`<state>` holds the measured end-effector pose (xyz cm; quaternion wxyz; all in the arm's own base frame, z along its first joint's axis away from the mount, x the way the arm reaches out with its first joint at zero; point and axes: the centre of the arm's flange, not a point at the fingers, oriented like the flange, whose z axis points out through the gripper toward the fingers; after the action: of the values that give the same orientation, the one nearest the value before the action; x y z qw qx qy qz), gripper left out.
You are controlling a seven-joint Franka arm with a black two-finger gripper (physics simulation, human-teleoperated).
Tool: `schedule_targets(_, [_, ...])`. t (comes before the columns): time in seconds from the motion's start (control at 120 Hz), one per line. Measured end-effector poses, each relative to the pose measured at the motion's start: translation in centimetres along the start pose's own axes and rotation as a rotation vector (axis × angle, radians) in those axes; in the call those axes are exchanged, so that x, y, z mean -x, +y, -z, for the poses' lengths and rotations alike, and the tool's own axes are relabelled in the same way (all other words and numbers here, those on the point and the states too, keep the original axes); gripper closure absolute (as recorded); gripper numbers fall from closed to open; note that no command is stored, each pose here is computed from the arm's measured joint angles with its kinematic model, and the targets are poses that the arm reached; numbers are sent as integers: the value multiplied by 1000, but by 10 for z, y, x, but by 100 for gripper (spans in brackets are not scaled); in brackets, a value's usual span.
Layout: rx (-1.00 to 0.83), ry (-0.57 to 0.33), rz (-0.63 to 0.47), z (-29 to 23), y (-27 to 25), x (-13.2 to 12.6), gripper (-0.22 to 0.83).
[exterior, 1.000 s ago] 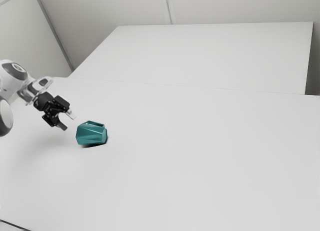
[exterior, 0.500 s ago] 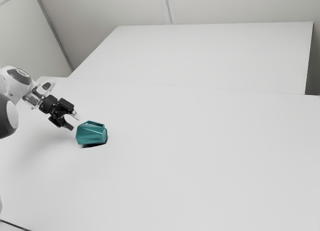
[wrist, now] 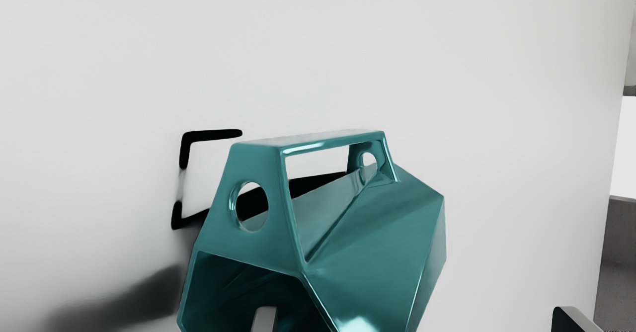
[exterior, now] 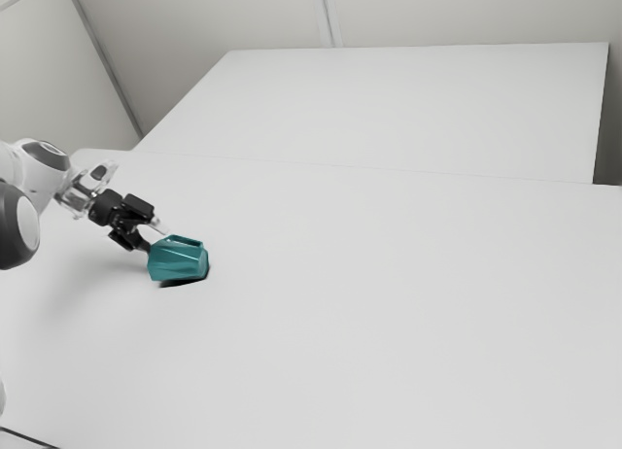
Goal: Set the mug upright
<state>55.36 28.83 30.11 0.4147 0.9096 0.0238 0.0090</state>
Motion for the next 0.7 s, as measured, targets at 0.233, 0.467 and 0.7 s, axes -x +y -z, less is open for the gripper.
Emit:
schedule_targets(0.233, [33,-12,-14,-19,3,-1,0])
schedule_targets(0.467, [49,-7,-27,-24,6,-4,13])
schedule_targets(0.7, [71,7,-28,-26,7,-4,57])
